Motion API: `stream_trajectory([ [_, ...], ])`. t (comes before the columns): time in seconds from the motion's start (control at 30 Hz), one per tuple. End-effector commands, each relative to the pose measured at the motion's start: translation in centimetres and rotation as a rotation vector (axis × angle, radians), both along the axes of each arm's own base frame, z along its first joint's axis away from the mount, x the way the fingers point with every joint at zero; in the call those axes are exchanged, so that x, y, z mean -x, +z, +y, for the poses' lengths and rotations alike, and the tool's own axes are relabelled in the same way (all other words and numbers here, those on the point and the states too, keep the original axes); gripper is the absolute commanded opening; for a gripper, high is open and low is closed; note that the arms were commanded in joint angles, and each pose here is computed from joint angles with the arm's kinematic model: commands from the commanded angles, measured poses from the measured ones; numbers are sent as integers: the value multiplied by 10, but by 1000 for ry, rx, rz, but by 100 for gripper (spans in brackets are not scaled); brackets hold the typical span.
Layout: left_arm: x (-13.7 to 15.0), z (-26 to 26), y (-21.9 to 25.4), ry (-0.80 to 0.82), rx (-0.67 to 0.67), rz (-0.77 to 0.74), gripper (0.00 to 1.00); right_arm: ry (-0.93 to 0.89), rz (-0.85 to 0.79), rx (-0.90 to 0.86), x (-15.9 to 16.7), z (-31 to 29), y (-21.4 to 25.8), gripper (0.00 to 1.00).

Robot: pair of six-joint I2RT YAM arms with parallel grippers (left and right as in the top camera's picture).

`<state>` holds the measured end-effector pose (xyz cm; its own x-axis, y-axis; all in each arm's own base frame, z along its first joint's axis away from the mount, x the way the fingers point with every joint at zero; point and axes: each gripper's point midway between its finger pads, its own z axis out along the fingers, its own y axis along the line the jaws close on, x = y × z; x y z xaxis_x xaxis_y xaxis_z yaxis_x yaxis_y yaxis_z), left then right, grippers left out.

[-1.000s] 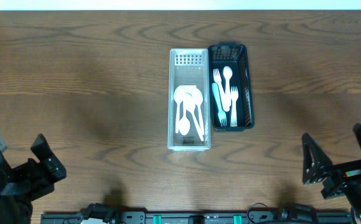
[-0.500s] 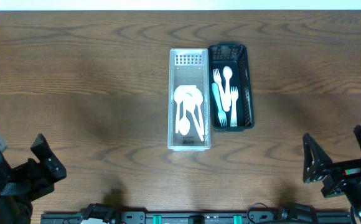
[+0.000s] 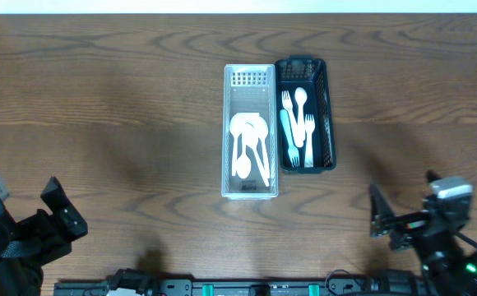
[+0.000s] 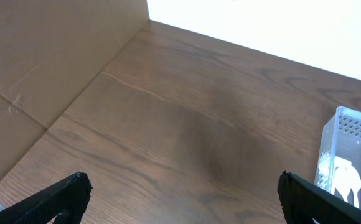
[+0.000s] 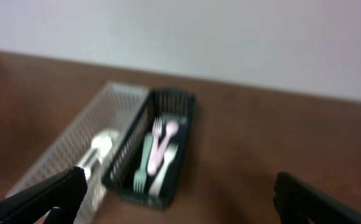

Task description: Pack container

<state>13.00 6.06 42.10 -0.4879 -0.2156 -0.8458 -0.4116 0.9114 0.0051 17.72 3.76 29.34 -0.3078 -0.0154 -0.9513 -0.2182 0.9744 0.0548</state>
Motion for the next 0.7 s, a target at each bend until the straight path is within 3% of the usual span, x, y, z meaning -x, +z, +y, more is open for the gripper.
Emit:
stream_trajectory([
  [0.0,-1,2,-2,15,-11,14,98,6,55,10,-3,0,-43,99],
  [0.27,-1,2,-2,15,-11,14,98,9,91,8,-13,1,-118,99],
  [0.67,-1,2,-2,15,-11,14,98,21,167,6,-14,3,-172,99],
])
